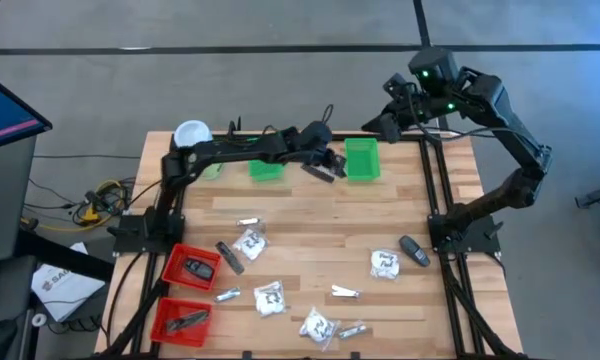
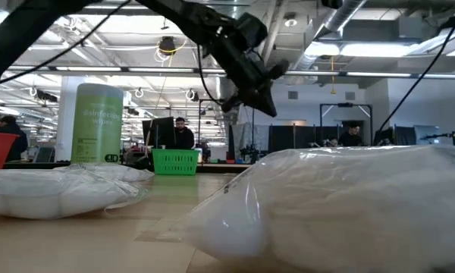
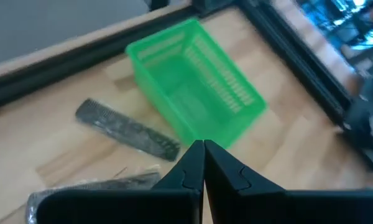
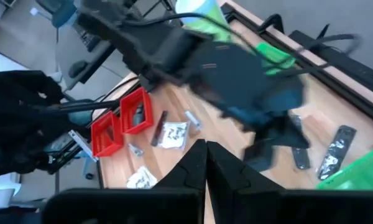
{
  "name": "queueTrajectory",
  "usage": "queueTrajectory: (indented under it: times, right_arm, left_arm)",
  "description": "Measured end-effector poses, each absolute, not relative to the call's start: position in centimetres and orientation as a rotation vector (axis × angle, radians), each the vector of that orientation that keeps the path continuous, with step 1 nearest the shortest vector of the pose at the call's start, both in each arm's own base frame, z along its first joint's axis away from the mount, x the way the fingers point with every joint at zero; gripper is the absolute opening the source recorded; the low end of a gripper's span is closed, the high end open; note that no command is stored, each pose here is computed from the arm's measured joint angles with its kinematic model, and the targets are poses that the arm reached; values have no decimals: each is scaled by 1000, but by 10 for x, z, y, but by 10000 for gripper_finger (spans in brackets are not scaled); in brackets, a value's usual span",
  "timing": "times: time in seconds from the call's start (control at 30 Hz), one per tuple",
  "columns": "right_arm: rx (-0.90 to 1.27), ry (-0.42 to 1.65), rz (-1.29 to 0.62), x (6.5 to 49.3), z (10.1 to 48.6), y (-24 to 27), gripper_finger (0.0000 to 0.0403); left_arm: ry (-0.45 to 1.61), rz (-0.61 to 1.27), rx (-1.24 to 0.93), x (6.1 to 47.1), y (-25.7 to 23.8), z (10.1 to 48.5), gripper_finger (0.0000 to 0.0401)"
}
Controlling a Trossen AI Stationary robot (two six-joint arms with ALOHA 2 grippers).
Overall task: Pick & Place Travel size toiletries
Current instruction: Adjust the top right green basket
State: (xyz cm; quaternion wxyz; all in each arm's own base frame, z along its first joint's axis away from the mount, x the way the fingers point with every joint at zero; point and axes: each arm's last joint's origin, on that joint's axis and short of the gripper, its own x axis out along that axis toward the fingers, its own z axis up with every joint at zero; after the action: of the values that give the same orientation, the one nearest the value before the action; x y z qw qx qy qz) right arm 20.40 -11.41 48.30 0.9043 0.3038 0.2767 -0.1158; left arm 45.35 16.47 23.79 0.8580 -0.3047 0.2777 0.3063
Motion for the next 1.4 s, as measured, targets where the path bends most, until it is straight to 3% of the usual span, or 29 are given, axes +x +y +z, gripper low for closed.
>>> queueTrajectory:
  times: [0.37, 0.97, 1.4]
  right_arm:
    - [632, 570, -196, 203, 487, -99, 0]
    - [632, 511, -190, 189, 497, -91, 0]
    - [629, 470, -179, 191, 501, -92, 0]
  left_arm:
    - [709, 682, -888, 483, 201, 200, 0]
    - [800, 736, -1088, 458, 246, 180, 0]
    - [1021, 753, -1125, 445, 234, 165, 0]
